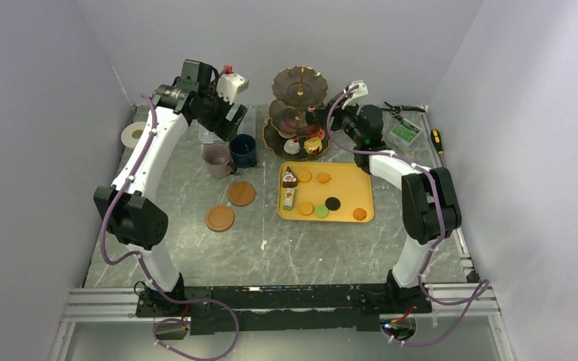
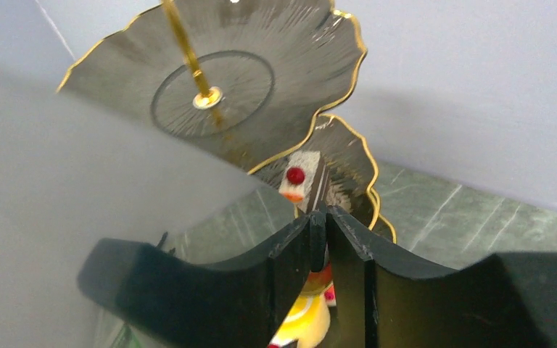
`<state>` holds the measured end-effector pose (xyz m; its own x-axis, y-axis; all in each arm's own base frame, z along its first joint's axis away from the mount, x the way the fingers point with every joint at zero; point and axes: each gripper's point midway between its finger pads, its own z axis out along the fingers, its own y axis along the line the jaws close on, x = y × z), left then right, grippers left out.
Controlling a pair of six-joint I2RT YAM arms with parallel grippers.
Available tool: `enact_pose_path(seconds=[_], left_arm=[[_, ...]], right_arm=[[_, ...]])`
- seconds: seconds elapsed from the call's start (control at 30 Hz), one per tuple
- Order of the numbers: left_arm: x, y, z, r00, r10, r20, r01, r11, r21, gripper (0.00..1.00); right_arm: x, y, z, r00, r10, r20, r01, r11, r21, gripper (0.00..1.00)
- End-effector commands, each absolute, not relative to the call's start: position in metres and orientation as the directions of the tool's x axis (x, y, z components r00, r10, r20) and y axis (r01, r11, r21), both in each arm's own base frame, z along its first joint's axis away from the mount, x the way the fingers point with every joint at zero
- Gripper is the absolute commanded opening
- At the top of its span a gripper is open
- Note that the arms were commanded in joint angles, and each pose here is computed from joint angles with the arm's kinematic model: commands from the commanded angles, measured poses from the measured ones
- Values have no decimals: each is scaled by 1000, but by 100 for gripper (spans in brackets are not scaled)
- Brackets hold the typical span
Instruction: Serve the afternoon tea
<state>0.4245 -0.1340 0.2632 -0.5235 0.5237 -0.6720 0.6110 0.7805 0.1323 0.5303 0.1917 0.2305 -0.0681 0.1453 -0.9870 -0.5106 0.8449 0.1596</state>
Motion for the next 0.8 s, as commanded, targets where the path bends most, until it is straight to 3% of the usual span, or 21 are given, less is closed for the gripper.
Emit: enact_pose_path(seconds=[0.0,0.33,0.77], left_arm=[[420,-134,285,-479,511,-714,611,778,147,93],[417,-134,284,-488,504,-713,610,781,135,93],[414,-136,284,-492,495,-716,611,782,121,93]], right_arm=[[500,191,300,105,198,-974,-550,828,109,59],[413,198,298,87,200,-976,-532,837,124,60],[311,267,202,-216,116,-969,-540,813,218,62]])
